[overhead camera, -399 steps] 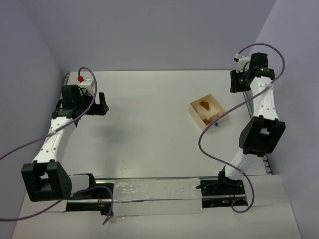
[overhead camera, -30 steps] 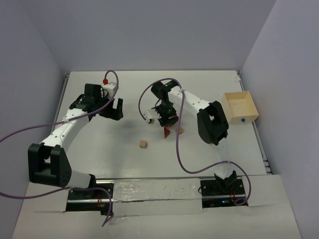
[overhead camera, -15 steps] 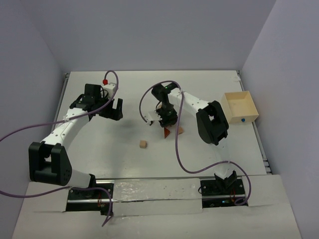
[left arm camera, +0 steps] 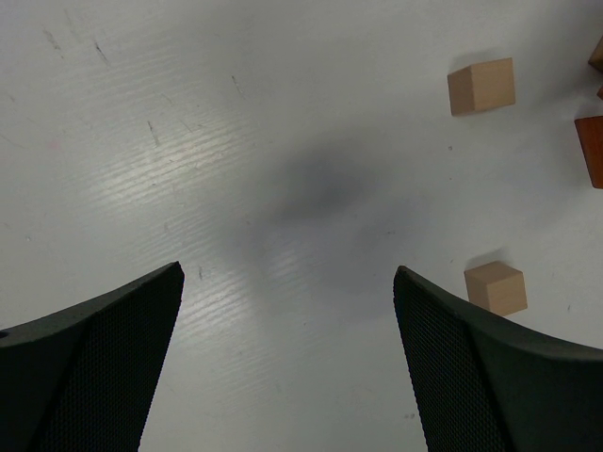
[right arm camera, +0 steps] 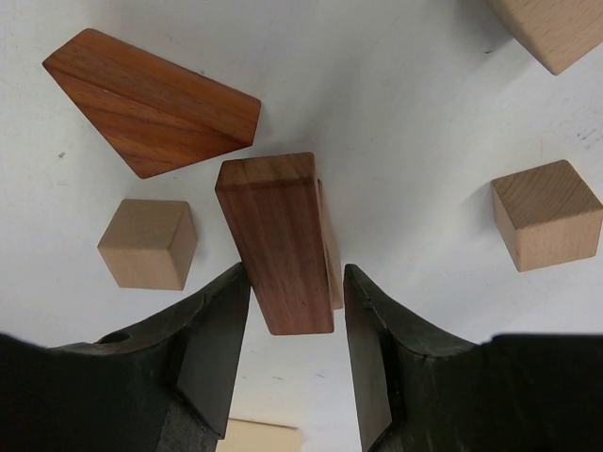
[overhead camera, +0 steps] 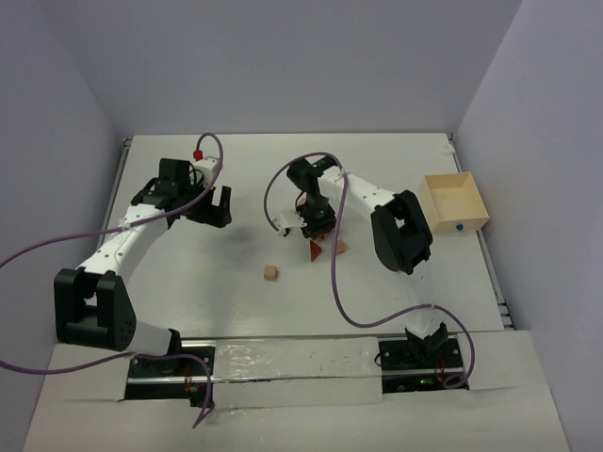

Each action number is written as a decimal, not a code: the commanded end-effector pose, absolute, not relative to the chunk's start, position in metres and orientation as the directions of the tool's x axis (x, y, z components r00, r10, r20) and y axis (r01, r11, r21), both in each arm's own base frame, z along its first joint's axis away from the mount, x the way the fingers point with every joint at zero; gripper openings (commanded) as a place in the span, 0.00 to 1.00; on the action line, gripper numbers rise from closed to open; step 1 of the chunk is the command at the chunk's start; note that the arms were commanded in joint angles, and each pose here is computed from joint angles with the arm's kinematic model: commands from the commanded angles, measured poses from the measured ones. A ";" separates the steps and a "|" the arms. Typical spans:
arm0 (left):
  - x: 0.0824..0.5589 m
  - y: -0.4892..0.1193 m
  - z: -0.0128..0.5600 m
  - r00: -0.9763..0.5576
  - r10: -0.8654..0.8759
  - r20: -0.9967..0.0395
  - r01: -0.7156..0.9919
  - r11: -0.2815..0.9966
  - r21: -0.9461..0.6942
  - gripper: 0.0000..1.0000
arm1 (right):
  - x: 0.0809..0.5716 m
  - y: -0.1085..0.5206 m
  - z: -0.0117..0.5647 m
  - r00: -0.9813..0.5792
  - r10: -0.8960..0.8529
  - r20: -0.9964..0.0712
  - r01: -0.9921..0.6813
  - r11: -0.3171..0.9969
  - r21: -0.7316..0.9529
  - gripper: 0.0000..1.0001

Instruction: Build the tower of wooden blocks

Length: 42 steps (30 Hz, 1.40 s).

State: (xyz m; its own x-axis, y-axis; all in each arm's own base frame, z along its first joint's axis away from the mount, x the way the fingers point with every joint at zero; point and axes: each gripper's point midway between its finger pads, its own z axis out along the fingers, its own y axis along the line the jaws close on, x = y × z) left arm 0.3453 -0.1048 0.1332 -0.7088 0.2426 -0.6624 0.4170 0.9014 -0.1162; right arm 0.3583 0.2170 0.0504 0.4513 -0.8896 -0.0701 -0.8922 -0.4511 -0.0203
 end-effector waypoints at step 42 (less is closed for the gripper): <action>0.354 -0.090 0.148 -0.710 0.165 -0.685 0.382 0.907 -0.177 0.99 | 0.522 0.198 0.048 -0.145 -0.970 -0.197 -0.923 0.204 -0.327 0.00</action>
State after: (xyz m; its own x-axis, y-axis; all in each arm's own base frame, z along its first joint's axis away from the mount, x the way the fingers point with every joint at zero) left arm 0.3529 -0.0897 0.1331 -0.7380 0.1738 -0.6520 0.3660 0.9149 -0.1704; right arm 0.5136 0.1764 0.0302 -0.1002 -0.9918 -0.0798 -0.9455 0.1199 -0.3028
